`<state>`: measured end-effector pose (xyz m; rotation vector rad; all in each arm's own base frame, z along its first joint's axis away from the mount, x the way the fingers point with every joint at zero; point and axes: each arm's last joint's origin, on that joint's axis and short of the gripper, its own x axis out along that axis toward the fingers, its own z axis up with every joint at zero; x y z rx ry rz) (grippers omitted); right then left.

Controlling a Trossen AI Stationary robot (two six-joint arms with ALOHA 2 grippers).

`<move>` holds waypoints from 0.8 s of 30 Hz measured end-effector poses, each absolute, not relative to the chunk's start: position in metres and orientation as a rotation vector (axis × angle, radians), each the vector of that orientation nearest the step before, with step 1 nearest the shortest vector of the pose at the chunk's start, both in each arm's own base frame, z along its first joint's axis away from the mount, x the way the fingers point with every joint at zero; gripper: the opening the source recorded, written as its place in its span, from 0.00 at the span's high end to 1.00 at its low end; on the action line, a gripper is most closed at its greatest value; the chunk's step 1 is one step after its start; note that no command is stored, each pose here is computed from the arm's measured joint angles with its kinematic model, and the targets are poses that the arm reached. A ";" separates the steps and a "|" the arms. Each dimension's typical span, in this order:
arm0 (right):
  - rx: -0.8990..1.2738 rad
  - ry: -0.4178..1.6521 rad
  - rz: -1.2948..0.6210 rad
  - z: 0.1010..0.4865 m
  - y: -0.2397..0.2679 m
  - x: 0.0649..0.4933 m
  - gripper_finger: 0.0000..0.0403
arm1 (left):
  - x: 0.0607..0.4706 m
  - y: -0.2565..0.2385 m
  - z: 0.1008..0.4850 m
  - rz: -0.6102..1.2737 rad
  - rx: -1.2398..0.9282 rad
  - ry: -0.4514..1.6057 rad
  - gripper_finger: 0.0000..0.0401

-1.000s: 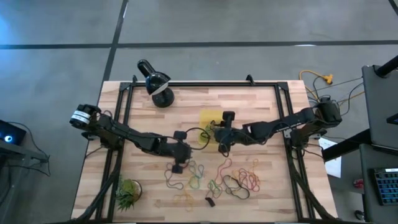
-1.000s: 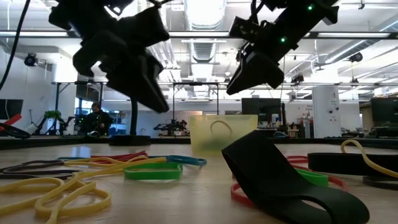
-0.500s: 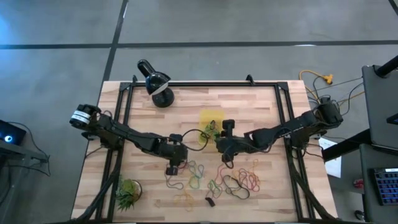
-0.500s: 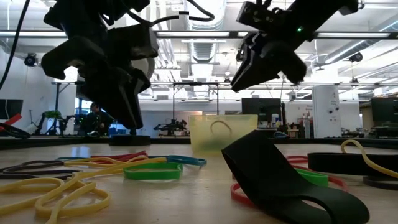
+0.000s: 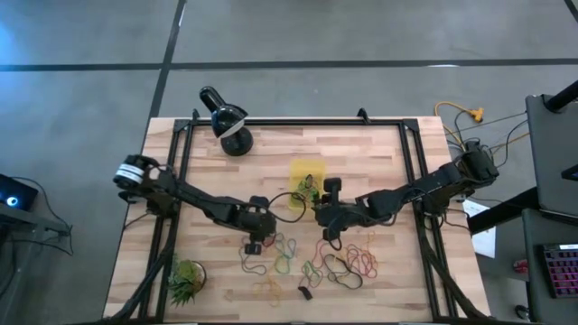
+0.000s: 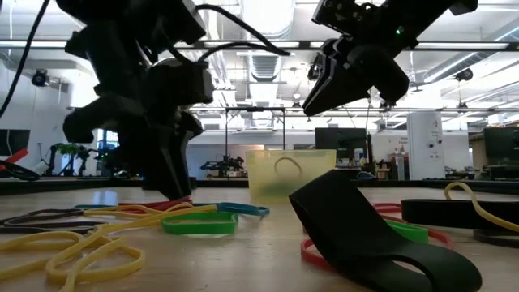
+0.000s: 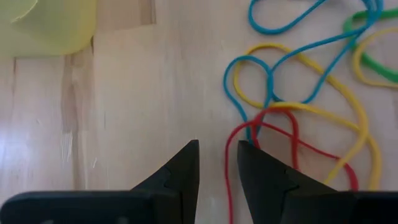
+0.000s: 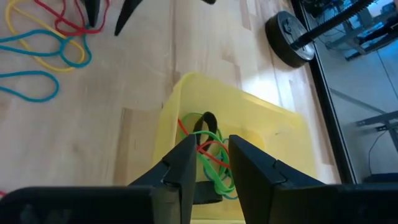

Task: Pick and place rubber bands into bin
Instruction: Put the red rubber band into the yellow bin

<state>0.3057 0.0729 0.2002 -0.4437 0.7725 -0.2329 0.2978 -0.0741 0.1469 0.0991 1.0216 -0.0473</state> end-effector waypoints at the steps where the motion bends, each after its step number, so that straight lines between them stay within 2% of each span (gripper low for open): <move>1: -0.443 0.772 -0.233 0.200 0.073 0.306 0.78 | 0.299 -0.074 0.145 -0.047 0.099 1.021 0.77; 14: -0.444 0.773 -0.233 0.200 0.073 0.306 0.81 | 0.302 -0.074 0.137 -0.032 0.110 1.040 0.78; 16: -0.444 0.773 -0.232 0.200 0.073 0.306 0.82 | 0.302 -0.074 0.137 -0.034 0.111 1.040 0.82; 20: -0.447 0.773 -0.232 0.200 0.073 0.306 0.82 | 0.302 -0.075 0.137 -0.052 0.128 1.040 0.96; 24: -0.447 0.773 -0.231 0.200 0.073 0.306 0.81 | 0.303 -0.075 0.138 -0.035 0.139 1.034 0.99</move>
